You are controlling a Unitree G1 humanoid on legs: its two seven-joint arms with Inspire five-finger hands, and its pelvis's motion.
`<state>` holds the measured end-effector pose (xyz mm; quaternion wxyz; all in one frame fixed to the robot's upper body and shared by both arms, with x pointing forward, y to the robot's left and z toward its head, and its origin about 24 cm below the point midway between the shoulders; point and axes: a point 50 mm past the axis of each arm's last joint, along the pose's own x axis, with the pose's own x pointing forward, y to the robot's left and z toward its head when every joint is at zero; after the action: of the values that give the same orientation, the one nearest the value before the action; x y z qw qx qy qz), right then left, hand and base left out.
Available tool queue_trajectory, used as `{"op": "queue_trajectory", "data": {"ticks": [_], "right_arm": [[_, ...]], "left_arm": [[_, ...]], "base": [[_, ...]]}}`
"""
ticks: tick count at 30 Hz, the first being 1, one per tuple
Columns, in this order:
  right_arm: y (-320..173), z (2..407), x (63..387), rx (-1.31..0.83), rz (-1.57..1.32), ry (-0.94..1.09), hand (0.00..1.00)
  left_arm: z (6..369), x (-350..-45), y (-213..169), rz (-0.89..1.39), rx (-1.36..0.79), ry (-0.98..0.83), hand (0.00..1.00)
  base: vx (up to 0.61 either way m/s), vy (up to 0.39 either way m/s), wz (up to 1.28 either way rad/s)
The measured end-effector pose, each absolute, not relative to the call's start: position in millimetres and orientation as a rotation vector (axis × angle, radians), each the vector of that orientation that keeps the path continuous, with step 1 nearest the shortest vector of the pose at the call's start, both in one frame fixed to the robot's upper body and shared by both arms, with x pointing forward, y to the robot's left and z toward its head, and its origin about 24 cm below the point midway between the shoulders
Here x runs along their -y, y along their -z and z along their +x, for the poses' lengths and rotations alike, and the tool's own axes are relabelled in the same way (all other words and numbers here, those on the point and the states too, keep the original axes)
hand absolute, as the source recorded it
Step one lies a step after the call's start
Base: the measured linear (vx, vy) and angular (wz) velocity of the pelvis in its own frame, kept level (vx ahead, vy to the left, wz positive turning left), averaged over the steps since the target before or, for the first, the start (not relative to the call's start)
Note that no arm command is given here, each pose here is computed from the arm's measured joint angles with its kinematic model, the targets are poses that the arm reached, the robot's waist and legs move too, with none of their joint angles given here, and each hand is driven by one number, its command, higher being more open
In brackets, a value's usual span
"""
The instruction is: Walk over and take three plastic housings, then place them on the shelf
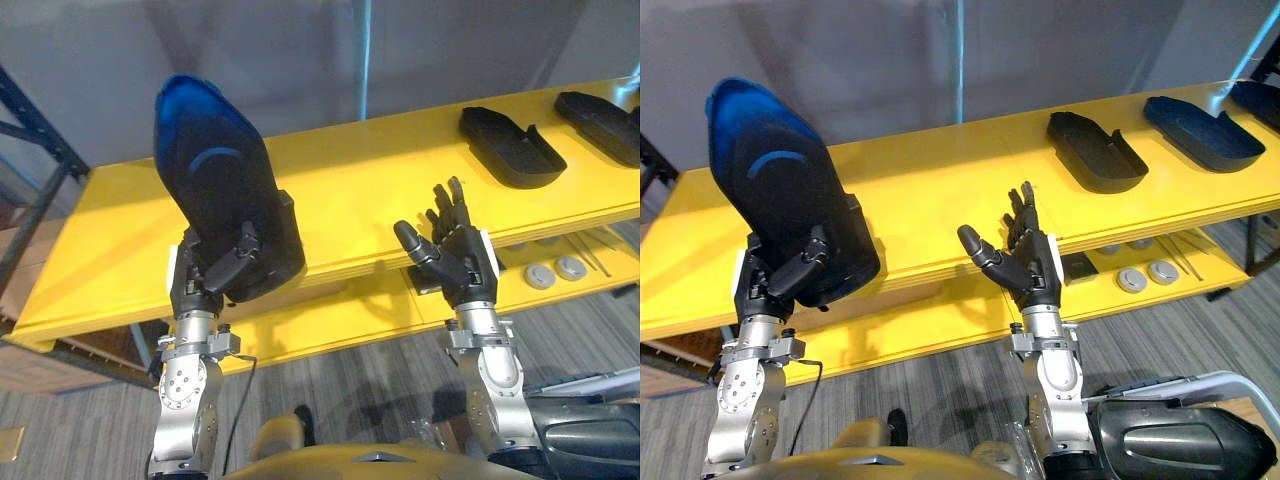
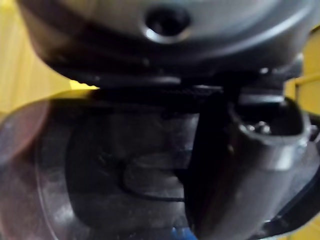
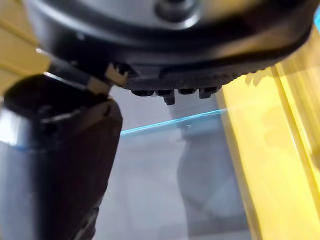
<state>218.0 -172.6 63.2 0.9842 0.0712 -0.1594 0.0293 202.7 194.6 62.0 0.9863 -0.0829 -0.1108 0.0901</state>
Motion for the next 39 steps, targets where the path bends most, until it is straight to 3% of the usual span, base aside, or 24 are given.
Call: {"op": "queue_trajectory", "data": {"ticks": [7, 12, 16, 20, 24, 31, 39], "right_arm": [[-73.9, 213.3, 166.9, 0.371, 0.213, -0.035, 1.00], [-67.1, 209.7, 170.1, 0.324, 0.214, 0.000, 1.00], [-63.9, 203.2, 173.3, 0.305, 0.210, 0.013, 1.00], [-55.8, 196.3, 174.7, 0.249, 0.206, 0.009, 1.00], [-50.4, 193.6, 168.4, 0.210, 0.211, -0.032, 1.00], [-34.8, 177.7, 159.7, 0.113, 0.229, -0.079, 1.00], [-37.4, 170.6, 142.8, 0.102, 0.256, -0.150, 1.00]], "left_arm": [[210.3, -184.1, -67.3, -0.157, 0.182, -0.060, 0.00], [231.9, -154.3, -82.8, -0.210, 0.198, 0.156, 0.00], [256.6, -145.3, -103.2, -0.224, 0.236, 0.191, 0.00], [295.2, -149.0, -114.1, -0.280, 0.212, 0.073, 0.00], [328.2, -174.0, -106.3, -0.310, 0.120, -0.149, 0.00], [352.3, -207.9, -100.6, -0.339, -0.004, -0.463, 0.00], [358.1, -219.4, -87.0, -0.297, -0.166, -0.595, 0.00]], "base": [[0.08, 0.073, -0.26], [-0.03, -0.001, -0.33], [-0.04, 0.006, -0.44], [-0.03, 0.002, -0.41], [-0.01, -0.027, -0.33], [-0.01, -0.040, -0.24], [-0.03, -0.029, -0.08]]}}
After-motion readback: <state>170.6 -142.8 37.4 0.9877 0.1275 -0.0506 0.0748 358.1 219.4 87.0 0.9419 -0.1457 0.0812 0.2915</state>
